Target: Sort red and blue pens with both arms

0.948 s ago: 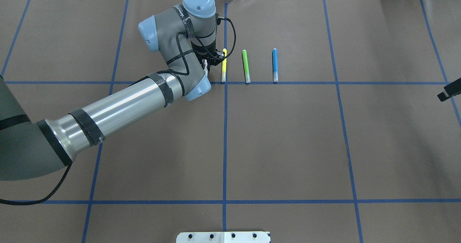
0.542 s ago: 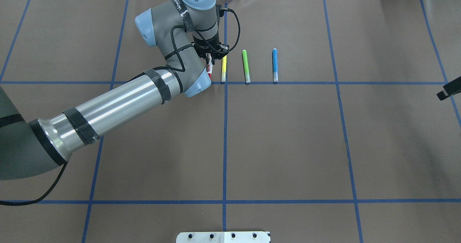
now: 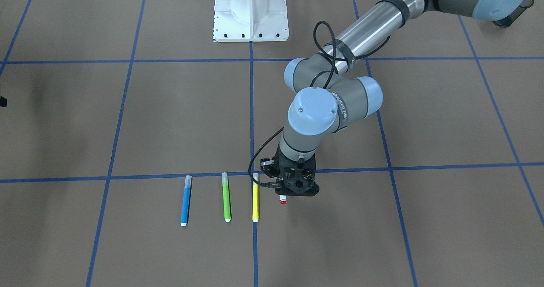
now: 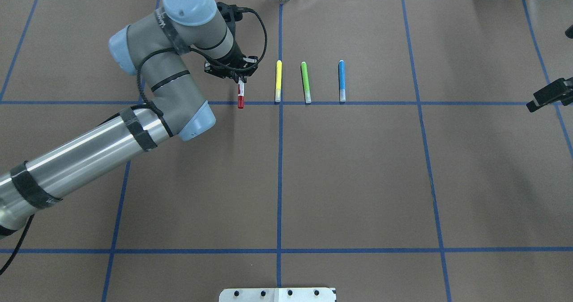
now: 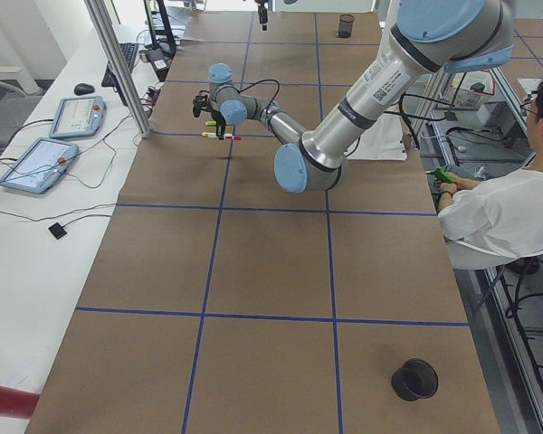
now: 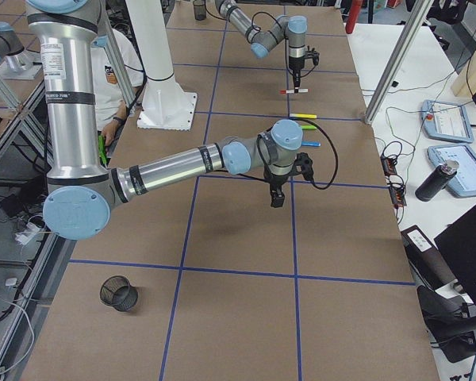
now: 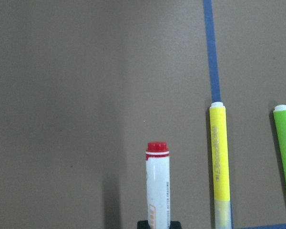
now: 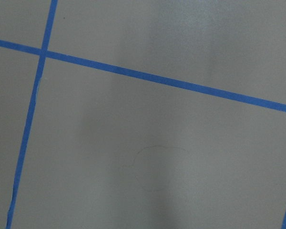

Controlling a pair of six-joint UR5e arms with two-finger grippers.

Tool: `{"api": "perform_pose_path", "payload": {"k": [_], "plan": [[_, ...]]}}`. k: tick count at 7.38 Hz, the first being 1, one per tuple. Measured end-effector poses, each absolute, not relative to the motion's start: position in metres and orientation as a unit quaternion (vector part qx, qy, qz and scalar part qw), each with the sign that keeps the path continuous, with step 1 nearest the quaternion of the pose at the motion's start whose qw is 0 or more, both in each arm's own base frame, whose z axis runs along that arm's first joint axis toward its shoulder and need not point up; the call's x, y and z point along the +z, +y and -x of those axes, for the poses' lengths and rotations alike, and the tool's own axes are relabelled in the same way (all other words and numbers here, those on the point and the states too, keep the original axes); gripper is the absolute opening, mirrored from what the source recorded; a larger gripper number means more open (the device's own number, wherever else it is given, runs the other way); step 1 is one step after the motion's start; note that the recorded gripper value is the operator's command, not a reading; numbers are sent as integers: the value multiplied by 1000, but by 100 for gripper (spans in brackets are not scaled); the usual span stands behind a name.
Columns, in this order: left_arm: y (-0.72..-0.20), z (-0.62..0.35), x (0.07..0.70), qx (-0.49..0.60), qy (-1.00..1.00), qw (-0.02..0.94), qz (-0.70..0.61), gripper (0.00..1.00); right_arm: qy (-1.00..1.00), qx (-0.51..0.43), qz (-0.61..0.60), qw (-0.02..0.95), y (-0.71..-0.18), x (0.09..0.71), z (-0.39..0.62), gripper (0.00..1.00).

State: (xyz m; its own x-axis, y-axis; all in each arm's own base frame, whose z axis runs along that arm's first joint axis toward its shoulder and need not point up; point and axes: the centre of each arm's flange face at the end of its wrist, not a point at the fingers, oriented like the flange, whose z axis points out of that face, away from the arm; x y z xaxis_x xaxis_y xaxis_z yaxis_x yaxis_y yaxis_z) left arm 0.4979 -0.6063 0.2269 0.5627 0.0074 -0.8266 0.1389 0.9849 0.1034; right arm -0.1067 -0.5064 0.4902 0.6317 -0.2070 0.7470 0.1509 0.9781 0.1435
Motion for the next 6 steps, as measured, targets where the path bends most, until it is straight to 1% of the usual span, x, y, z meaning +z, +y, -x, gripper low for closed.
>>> {"api": "perform_pose_path", "payload": {"k": [4,6], "plan": [[-558,-388,288,-80,473,872,-97,0,-434,-54,-24,899,-544,420,177,100],[-529,-327,334,-99,462,876,-101,0,-432,-42,-27,900,-553,392,204,100]]}}
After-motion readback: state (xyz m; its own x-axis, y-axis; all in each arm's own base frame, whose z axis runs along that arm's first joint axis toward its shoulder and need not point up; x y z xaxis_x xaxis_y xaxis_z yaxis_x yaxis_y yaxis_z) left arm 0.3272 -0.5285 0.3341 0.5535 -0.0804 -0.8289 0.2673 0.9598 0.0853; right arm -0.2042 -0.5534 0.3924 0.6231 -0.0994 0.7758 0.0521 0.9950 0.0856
